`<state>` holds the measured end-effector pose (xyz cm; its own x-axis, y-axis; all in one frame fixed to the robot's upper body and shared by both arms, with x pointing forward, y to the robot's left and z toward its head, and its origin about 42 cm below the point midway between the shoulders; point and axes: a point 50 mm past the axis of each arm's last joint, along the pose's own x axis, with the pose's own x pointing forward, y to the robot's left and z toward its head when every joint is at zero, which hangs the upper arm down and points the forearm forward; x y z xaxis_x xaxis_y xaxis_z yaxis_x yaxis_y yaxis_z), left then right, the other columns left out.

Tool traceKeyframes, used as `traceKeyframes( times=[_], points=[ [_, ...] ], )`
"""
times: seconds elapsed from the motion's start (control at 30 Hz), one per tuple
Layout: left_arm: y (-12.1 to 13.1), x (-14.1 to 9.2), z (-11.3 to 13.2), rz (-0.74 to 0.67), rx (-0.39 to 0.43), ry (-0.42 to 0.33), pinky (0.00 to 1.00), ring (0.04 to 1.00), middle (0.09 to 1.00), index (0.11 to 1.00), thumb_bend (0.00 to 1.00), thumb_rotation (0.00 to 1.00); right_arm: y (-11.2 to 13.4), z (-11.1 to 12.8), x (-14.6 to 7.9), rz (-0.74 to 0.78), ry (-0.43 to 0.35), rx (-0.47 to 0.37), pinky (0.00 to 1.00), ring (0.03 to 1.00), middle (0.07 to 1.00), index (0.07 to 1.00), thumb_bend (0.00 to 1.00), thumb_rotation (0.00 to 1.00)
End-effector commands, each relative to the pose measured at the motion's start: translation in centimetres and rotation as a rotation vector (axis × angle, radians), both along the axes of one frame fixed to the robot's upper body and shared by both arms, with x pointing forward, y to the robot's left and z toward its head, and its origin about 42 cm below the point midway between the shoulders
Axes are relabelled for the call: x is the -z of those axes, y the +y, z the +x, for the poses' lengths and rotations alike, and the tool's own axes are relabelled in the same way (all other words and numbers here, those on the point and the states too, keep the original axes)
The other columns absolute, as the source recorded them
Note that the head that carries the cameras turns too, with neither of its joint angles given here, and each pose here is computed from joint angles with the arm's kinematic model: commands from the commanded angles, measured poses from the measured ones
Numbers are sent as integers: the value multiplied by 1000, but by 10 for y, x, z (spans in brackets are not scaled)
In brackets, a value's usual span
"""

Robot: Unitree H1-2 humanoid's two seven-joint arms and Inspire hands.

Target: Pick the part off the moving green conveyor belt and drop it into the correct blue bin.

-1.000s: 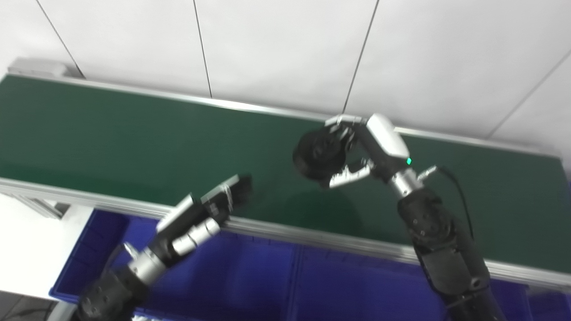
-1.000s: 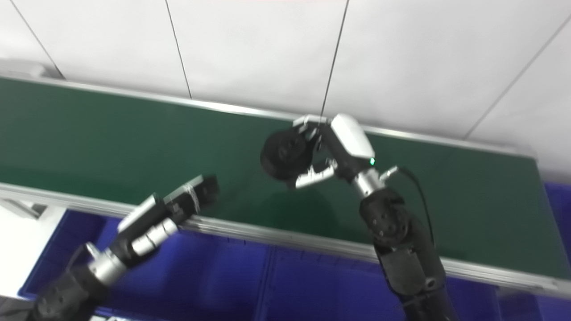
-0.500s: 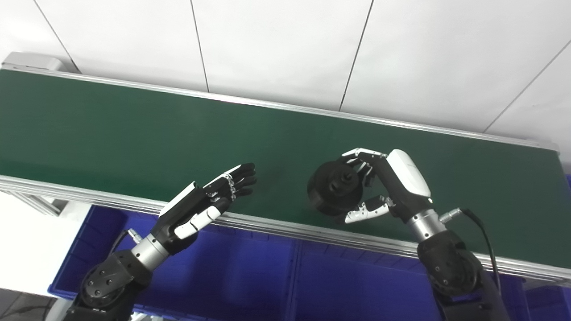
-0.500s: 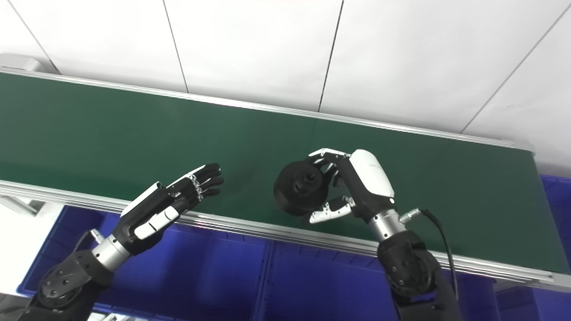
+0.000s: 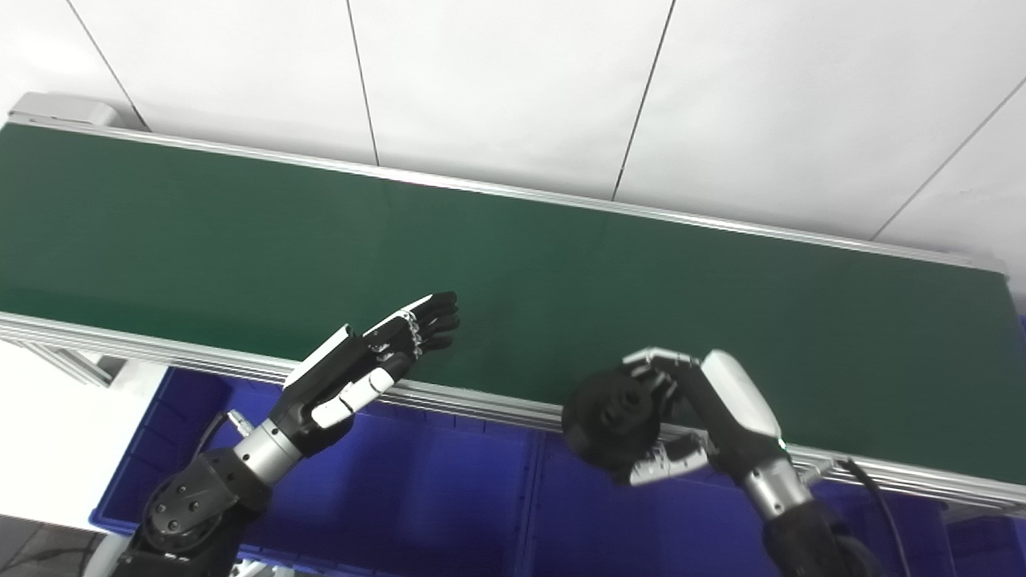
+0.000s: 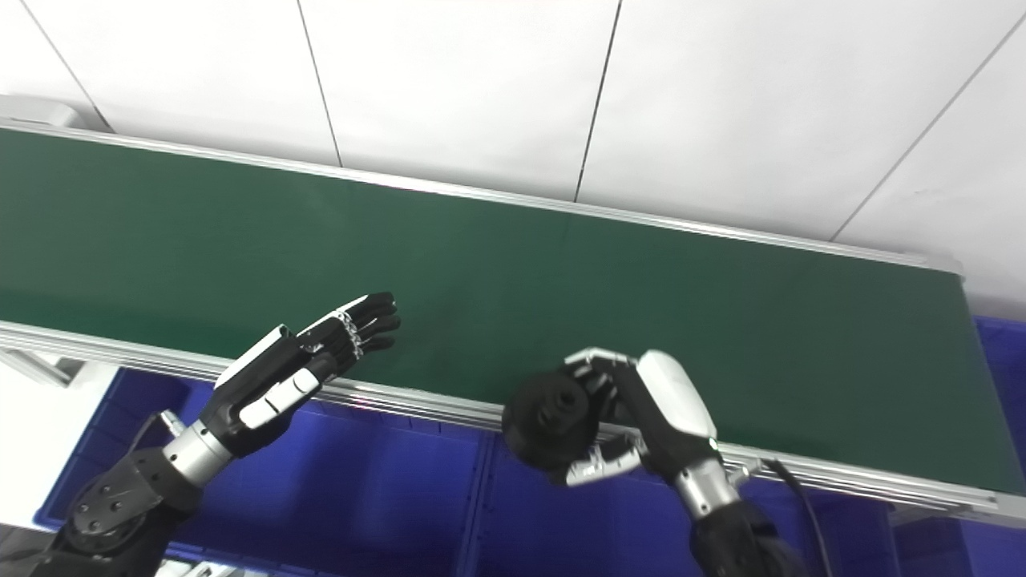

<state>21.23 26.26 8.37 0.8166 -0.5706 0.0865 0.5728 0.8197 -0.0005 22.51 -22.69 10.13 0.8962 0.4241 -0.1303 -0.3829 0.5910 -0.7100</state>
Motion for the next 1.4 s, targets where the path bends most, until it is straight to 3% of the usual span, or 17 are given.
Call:
traceKeyframes(
  times=[0.0,0.3,0.6,0.8,1.0,1.03,1.1,1.27,1.37],
  points=[
    [3,-13,5,-15,4,-47,926,951,965,934,377,721,1,-4,-10,3,-34,-19,316,436,539,478,513,0],
    [2,-17,5,-22,5,-56,929,951,962,932,363,729,-8,-22,2,-75,77,-32,334,435,545,479,512,0],
    [2,-20,1,-23,-3,-47,931,951,961,930,365,734,-21,-40,-2,-126,154,-93,347,451,531,469,515,0],
    [1,-20,3,-29,2,-51,932,952,962,932,352,727,-28,-49,-9,-174,257,-113,367,425,519,495,515,0],
    [2,-21,3,-32,1,-43,935,952,961,929,368,715,-30,-52,-23,-182,256,-76,376,463,452,523,521,10],
    [2,-21,3,-32,1,-44,933,951,961,930,368,713,-32,-53,-25,-176,249,-70,388,481,570,642,656,228],
    [2,-21,3,-35,-1,-47,929,949,960,928,368,715,-34,-56,-28,-170,232,-57,410,510,652,719,741,417],
    [3,-21,4,-39,9,-49,932,952,961,930,372,713,-38,-59,-29,-150,179,-18,478,559,683,751,763,575],
    [3,-21,5,-35,11,-46,937,954,962,931,374,702,-37,-63,-27,-62,123,41,460,540,662,738,749,560]
  ],
)
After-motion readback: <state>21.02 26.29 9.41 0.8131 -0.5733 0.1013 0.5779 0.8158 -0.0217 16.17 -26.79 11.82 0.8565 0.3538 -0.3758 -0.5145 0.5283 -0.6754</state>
